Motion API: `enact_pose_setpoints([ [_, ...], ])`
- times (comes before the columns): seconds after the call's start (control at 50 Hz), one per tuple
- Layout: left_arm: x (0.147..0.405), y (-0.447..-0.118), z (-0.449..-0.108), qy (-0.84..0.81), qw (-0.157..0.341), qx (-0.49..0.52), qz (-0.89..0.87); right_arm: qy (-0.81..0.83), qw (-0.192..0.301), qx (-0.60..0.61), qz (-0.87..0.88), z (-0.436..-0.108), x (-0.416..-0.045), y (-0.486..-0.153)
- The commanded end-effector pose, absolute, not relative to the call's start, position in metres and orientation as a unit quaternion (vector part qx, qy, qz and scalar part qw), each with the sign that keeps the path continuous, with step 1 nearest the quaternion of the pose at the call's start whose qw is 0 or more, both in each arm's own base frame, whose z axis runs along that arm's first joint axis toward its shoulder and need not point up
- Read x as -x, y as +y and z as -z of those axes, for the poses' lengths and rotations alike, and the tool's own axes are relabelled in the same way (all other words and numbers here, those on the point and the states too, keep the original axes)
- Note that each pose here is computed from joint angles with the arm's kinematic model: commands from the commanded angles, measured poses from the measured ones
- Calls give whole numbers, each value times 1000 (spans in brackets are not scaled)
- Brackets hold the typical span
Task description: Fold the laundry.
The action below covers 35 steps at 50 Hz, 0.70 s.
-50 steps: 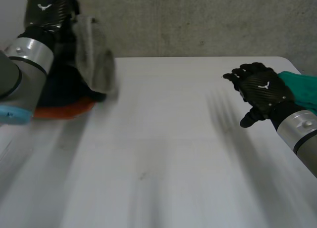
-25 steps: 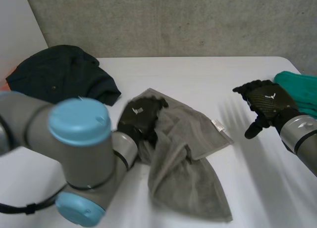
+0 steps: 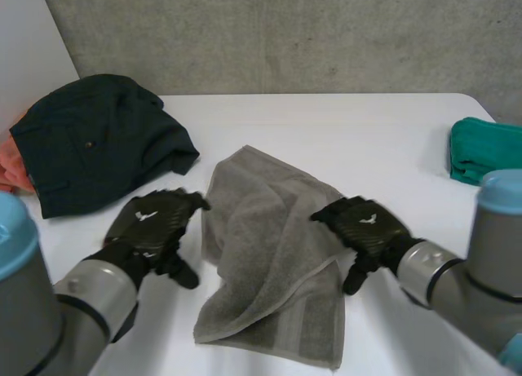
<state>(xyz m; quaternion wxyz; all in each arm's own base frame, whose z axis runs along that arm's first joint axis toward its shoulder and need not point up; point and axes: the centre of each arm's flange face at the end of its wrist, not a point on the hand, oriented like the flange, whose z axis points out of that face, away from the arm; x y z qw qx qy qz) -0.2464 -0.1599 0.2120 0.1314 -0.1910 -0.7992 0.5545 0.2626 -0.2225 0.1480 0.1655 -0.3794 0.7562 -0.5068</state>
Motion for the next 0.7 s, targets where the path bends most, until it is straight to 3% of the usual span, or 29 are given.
enact_pose_setpoints([
  [0.02, 223, -160, -196, -840, 126, 166, -501, 744, 188, 381, 515, -132, -284, -222],
  [0.14, 214, -156, -176, -863, 151, 157, -456, 722, 180, 398, 536, -123, -306, -222],
  [0.36, 218, -148, -154, -880, 187, 173, -401, 707, 149, 393, 569, -121, -311, -237],
  [0.44, 223, -152, -148, -879, 190, 179, -398, 686, 150, 386, 598, -149, -312, -235],
  [0.52, 242, -153, -145, -867, 212, 200, -404, 670, 153, 379, 621, -174, -309, -230],
  [0.7, 288, -150, -127, -870, 287, 169, -363, 662, 160, 381, 625, -193, -306, -211],
])
